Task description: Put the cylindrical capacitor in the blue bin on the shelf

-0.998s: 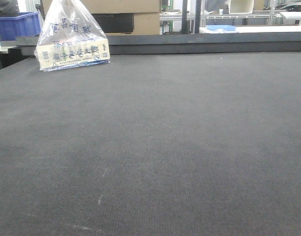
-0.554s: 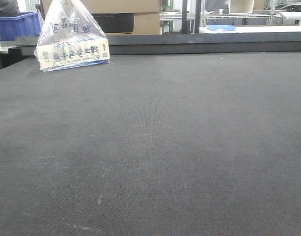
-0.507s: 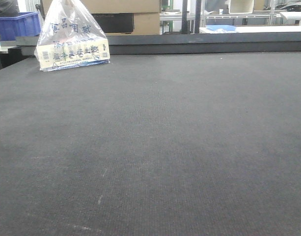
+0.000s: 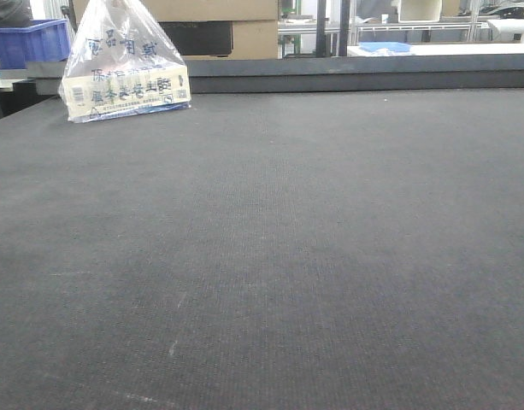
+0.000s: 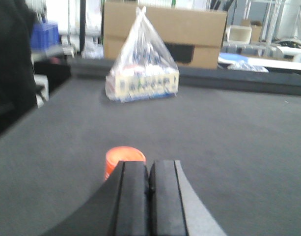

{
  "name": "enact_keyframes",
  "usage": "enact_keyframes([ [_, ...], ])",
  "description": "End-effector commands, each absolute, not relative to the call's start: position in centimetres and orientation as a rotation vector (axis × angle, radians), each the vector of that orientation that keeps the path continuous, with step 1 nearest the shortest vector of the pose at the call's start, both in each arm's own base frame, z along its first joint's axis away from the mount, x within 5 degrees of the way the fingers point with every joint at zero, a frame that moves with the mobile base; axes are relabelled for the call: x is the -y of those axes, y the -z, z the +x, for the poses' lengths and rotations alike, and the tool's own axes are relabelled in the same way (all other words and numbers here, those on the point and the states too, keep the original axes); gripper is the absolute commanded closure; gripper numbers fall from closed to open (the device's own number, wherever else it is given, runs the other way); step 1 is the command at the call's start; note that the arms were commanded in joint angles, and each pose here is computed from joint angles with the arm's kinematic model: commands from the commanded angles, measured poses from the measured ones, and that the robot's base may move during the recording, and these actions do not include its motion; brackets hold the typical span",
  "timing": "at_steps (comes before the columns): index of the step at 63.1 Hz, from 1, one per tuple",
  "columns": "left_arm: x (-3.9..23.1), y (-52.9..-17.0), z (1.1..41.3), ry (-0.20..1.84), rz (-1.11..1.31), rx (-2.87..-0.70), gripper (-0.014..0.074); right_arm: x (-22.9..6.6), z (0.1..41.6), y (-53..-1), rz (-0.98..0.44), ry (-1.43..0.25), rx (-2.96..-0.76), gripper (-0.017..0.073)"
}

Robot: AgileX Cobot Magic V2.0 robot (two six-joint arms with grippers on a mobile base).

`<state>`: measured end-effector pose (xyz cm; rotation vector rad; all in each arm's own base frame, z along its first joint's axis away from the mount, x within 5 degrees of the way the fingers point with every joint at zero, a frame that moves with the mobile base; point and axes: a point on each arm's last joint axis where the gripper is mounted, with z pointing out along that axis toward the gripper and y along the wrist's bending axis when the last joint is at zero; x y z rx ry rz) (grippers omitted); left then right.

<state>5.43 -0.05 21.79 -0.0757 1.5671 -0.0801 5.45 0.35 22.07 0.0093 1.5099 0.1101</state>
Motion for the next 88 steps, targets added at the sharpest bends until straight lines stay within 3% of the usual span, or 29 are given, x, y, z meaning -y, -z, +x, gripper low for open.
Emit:
enact_keyframes([
  [1, 0.2, -24.0, 5.0, 0.116, -0.091, -1.607, 0.0705, -0.3, 4.9, -24.4, 0.006, -0.114, -1.483, 0.0725],
  [18, -0.1, -31.2, 8.2, -0.008, -0.021, -1.79, 0.0705, -0.5, 6.6, -31.4, -0.001, -0.113, -1.666, 0.0725],
  [29, -0.2, -34.2, 13.7, -0.014, -0.03, -2.131, 0.0705, -0.8, 10.7, -34.5, -0.007, -0.107, -1.929, 0.0725],
  [38, -0.1, -35.7, 17.9, 0.014, -0.045, -2.27, 0.0705, -1.1, 14.5, -35.6, -0.011, -0.102, -2.135, 0.0725],
  [59, -0.4, -34.8, 23.7, 0.006, -0.076, -2.347, 0.0705, -1.7, 20.3, -33.0, 0.0, -0.118, -2.419, 0.0725],
  [73, -3.2, -33.4, 23.8, -0.026, -0.282, -2.446, 0.0705, -1.8, 23.3, -28.6, -0.005, -0.09, -2.661, 0.0722],
  [83, -4.2, -32.8, 23.7, -0.047, -0.191, -2.507, 0.0705, -1.8, 24.8, -26.5, -0.007, -0.078, -2.741, 0.072],
  [88, -4.1, -32.2, 23.9, -0.004, -0.142, -2.554, 0.0705, -1.8, 25.1, -25.8, -0.011, -0.068, -2.773, 0.0671],
])
